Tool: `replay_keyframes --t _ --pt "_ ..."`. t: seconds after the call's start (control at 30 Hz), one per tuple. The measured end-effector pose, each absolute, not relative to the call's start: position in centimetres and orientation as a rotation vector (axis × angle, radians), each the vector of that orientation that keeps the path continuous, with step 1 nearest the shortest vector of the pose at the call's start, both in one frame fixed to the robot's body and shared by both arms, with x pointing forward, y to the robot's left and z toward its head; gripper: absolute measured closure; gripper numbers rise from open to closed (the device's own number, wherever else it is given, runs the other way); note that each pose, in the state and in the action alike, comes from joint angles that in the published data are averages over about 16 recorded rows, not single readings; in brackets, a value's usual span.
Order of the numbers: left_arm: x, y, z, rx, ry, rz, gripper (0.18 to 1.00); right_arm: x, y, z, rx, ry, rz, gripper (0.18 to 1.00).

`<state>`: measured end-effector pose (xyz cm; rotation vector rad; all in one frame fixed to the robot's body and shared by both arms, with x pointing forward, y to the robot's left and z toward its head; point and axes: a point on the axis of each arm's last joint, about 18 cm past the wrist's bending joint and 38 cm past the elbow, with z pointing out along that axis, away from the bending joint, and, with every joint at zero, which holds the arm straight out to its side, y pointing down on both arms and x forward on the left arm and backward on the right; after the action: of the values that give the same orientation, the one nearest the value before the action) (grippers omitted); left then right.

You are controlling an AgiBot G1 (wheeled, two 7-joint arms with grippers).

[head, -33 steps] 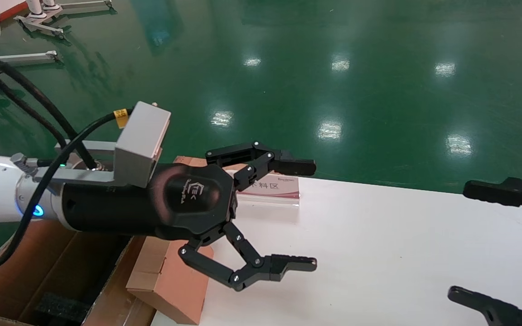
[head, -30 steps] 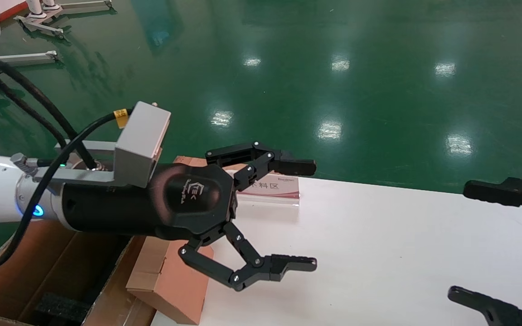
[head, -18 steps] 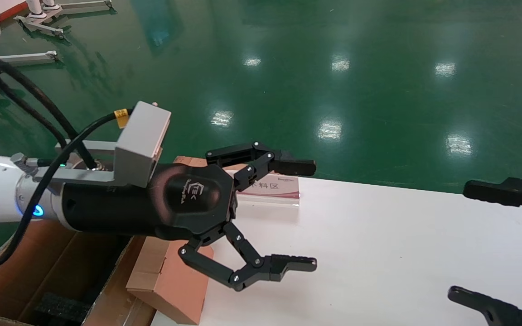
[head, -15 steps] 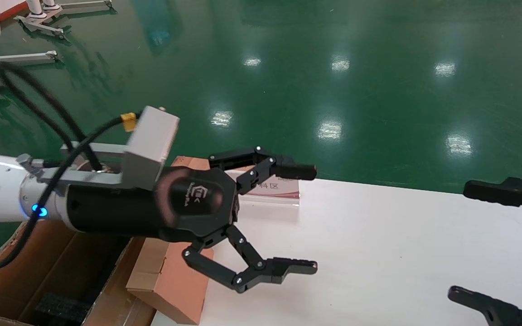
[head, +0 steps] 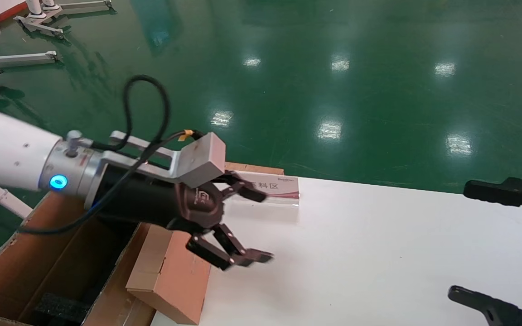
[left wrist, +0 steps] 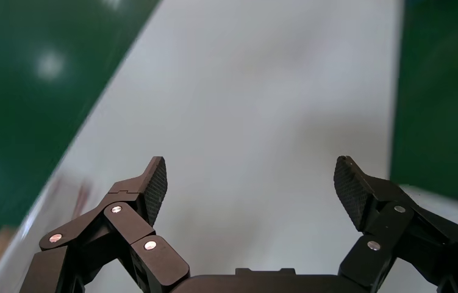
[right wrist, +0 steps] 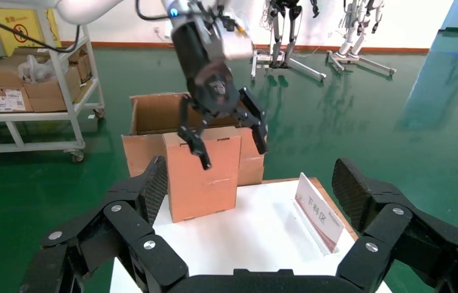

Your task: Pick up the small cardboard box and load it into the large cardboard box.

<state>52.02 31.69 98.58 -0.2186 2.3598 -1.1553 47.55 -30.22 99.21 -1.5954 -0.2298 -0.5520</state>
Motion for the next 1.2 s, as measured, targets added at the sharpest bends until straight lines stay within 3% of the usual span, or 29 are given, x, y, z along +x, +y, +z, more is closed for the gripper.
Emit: replay_keyframes --t 0.33,1.2 --pt "54.3 33.6 100.3 -0.593 2.378 -0.807 0.184 47.6 -30.2 99.2 -1.595 -0.230 -0.552 0.178" --pt "53.4 34.6 101.4 -1.159 2.339 -0.493 0.184 47.6 -30.2 99.2 -1.595 -0.230 -0.552 0.178"
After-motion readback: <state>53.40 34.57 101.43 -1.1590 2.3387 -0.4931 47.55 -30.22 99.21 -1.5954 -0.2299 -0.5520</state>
